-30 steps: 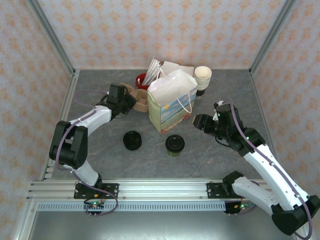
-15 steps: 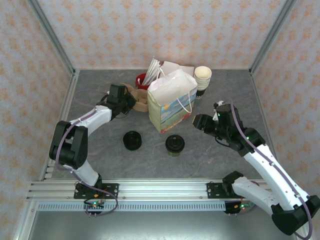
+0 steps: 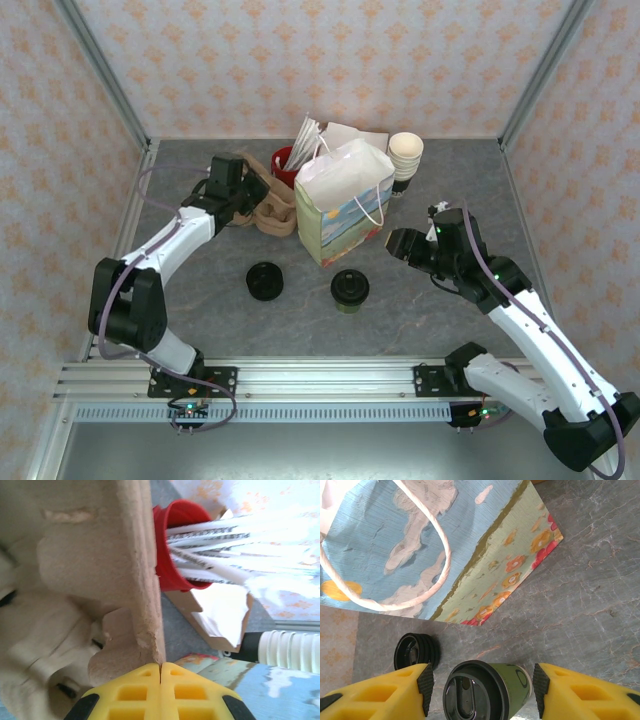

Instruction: Pack the takeout coffee

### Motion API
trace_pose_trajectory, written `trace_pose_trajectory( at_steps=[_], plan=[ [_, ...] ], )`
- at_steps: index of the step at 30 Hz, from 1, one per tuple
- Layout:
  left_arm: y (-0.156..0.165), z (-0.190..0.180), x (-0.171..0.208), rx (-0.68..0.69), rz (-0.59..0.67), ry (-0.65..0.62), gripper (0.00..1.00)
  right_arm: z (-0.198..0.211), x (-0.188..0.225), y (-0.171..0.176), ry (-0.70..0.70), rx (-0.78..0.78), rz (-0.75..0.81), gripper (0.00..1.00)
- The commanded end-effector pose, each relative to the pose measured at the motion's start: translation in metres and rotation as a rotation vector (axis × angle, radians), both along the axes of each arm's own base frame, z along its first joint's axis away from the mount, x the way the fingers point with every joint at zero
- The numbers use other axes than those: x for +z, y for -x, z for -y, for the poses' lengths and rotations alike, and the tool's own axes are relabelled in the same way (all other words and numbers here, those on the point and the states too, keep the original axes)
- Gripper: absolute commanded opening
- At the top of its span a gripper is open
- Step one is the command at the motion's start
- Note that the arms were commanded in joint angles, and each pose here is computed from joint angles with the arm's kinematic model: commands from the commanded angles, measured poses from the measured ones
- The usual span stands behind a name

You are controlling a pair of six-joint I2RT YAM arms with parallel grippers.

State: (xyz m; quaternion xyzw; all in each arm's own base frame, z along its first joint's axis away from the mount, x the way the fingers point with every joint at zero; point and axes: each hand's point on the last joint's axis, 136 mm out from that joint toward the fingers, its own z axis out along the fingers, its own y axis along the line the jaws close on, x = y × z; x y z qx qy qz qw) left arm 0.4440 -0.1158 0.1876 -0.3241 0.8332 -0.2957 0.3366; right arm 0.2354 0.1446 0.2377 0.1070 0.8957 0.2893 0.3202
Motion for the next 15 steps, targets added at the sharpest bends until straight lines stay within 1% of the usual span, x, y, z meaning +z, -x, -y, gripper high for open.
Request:
trace_pose_trajectory(
  at_steps=[1,6,11,15],
  plan=[
    [0.002,-0.005,0.022,0.004,0.043,-0.045,0.00,0.003,0.004,-0.001,-0.014,-0.019,0.023,0.57],
    [0.007,-0.008,0.028,0.011,0.052,-0.056,0.00,0.003,0.004,-0.001,-0.017,-0.019,0.023,0.57],
    [0.015,-0.014,0.048,0.008,0.076,-0.091,0.00,0.003,0.009,0.000,-0.020,-0.016,0.032,0.57],
    [0.028,-0.018,0.069,-0.012,0.095,-0.133,0.00,0.001,0.023,0.001,-0.047,0.000,0.079,0.57]
  ],
)
